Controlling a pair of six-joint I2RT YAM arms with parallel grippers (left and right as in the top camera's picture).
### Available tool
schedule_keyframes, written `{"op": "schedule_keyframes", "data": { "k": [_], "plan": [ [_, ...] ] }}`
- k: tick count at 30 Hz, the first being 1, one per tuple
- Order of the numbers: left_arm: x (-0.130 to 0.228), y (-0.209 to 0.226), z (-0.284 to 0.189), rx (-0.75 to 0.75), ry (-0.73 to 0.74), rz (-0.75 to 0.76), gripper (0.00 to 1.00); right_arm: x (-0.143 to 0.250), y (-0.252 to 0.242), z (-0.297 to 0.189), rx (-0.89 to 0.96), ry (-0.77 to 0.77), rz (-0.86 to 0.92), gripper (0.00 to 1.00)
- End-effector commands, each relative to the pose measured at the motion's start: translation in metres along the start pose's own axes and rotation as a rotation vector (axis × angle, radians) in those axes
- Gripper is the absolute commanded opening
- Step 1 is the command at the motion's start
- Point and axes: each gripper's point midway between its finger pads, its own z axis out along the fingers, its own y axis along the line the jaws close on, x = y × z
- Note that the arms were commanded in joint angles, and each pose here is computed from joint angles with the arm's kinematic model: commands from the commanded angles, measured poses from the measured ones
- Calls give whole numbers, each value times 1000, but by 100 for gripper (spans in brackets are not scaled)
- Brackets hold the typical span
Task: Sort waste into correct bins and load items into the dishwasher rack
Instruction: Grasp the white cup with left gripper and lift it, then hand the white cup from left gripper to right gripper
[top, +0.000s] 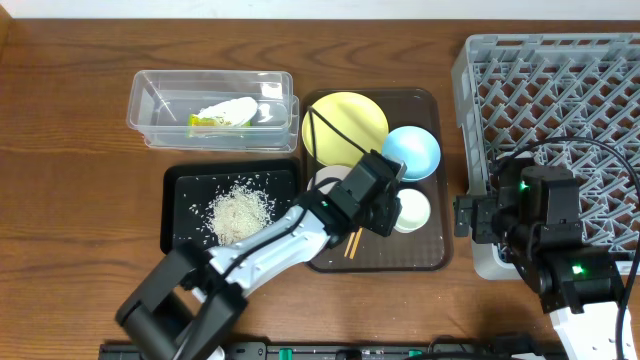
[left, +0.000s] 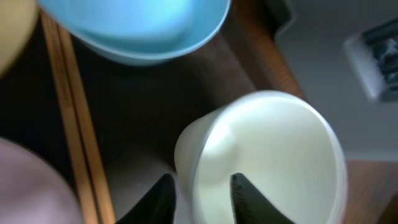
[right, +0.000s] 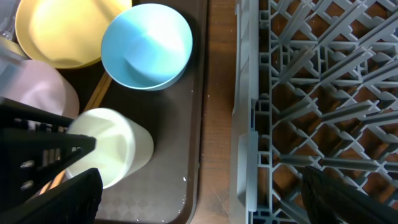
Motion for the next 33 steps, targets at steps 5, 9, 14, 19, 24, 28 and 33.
{"op": "schedule_keyframes", "data": {
  "k": [5,9,14,19,24,28,33],
  "plan": [
    [-3,-1,2,6,-1,-9,6,-7,1,-5,-5,-20,-13,99],
    [-17,3,-14,5,-41,-24,6,-7,1,-5,-6,-23,-13,99],
    [-51,7,-56,90,-133,-117,6,-21,2,-6,-10,-78,-14,99],
    [-88,35,-98,223,-216,-342,6,-45,8,-7,-39,-170,-24,99],
    [-103,35,-131,543,-160,-467,6,-41,76,-10,-433,-164,-223,99],
    [-98,13,-153,783,-65,-398,6,-29,121,-22,-760,-154,-348,99],
    [-83,-10,-164,902,34,-345,6,-35,137,-16,-896,-167,-371,99]
  ]
}}
